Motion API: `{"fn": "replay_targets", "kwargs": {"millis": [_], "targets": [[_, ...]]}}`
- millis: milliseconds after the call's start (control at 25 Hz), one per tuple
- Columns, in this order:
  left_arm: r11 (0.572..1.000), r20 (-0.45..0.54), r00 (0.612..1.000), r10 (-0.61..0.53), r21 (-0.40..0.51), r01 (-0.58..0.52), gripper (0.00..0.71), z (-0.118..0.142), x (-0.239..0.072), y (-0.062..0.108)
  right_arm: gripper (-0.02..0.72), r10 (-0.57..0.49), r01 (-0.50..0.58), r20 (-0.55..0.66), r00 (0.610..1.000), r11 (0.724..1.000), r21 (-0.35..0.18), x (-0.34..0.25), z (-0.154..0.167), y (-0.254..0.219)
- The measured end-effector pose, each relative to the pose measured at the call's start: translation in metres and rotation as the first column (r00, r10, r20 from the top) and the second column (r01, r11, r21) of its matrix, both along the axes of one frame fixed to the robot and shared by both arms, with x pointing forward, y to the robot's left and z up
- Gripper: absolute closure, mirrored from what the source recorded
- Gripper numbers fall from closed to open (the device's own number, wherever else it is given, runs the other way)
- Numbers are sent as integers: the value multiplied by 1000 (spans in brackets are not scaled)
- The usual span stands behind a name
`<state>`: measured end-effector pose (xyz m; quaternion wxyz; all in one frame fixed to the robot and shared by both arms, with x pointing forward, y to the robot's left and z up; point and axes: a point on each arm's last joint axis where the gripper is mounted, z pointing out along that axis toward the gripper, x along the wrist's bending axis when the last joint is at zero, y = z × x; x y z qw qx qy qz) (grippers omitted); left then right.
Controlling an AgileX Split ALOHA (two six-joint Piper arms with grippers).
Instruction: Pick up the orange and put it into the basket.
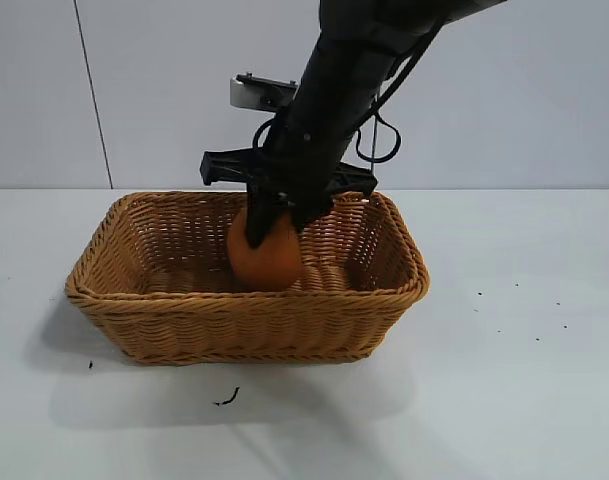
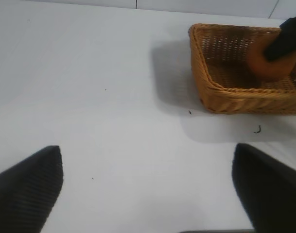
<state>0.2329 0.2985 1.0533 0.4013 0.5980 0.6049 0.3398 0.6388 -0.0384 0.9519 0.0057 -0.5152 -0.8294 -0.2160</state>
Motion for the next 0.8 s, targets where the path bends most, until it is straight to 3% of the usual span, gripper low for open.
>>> {"fn": "replay_targets", "kwargs": {"millis": [160,400,800], "targets": [[1000,0,1000,0,0,0,33,0,0,0,13,33,-33,8,999,999,0,5,28,4],[1000,0,1000,0,0,0,33,0,0,0,13,74,-62,92,993,989,-131,14,81,-7],[1000,0,1000,0,0,0,33,0,0,0,13,-139,165,136,981,966,-201,58,97,-105]]}}
